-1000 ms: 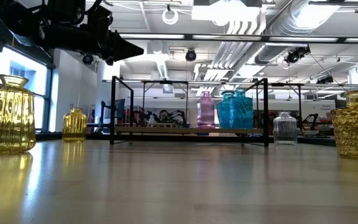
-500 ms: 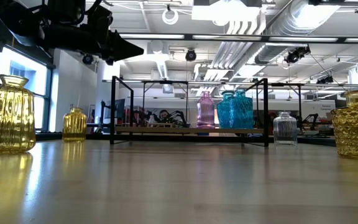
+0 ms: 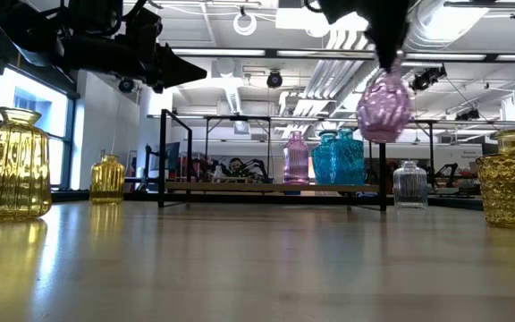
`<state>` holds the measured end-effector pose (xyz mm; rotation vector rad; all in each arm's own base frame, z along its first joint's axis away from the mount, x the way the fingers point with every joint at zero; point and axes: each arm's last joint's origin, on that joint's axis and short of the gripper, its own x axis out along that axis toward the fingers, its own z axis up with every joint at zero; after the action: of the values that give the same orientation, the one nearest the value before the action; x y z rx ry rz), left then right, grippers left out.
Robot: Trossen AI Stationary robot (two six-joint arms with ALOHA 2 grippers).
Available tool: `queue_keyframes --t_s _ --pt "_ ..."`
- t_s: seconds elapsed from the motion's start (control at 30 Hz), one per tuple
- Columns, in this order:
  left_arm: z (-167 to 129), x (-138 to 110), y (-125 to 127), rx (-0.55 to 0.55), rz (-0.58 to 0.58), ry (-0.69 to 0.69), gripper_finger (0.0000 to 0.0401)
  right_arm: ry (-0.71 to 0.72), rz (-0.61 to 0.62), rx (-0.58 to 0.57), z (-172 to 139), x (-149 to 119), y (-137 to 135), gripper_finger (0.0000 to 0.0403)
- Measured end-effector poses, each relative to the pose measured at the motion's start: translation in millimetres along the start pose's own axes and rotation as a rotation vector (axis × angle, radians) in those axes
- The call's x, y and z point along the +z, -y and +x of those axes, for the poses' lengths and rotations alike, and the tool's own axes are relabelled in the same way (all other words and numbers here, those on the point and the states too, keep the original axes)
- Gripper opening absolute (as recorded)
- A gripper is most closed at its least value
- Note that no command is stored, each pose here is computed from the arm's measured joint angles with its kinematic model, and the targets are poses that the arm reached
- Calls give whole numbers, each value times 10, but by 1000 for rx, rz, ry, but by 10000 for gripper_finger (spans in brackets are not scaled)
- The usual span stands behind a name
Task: Sort vases onto shelf
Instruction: Put the right purple vase on the shelf aligned with the other purple vase
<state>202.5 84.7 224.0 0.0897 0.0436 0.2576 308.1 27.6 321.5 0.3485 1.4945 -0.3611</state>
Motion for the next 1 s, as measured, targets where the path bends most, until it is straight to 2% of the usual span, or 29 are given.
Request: queue_keyframes --t_s 0.13,0.3,0.5,0.83,1.0 --pt "0 0 -2 4 3 0 5 14 -112 -56 -106 311 198 125" --pt "0 -4 -5 11 9 -5 5 108 -233 -46 -267 689 411 125" --pt "0 -5 -5 11 9 -6 5 175 -353 -107 -328 1033 660 125" --pt "0 -4 -5 11 9 -5 5 126 -498 -298 -201 1332 1116 125" --pt "-1 -4 -5 11 9 -5 5 75 -521 -309 -81 1422 1357 125"
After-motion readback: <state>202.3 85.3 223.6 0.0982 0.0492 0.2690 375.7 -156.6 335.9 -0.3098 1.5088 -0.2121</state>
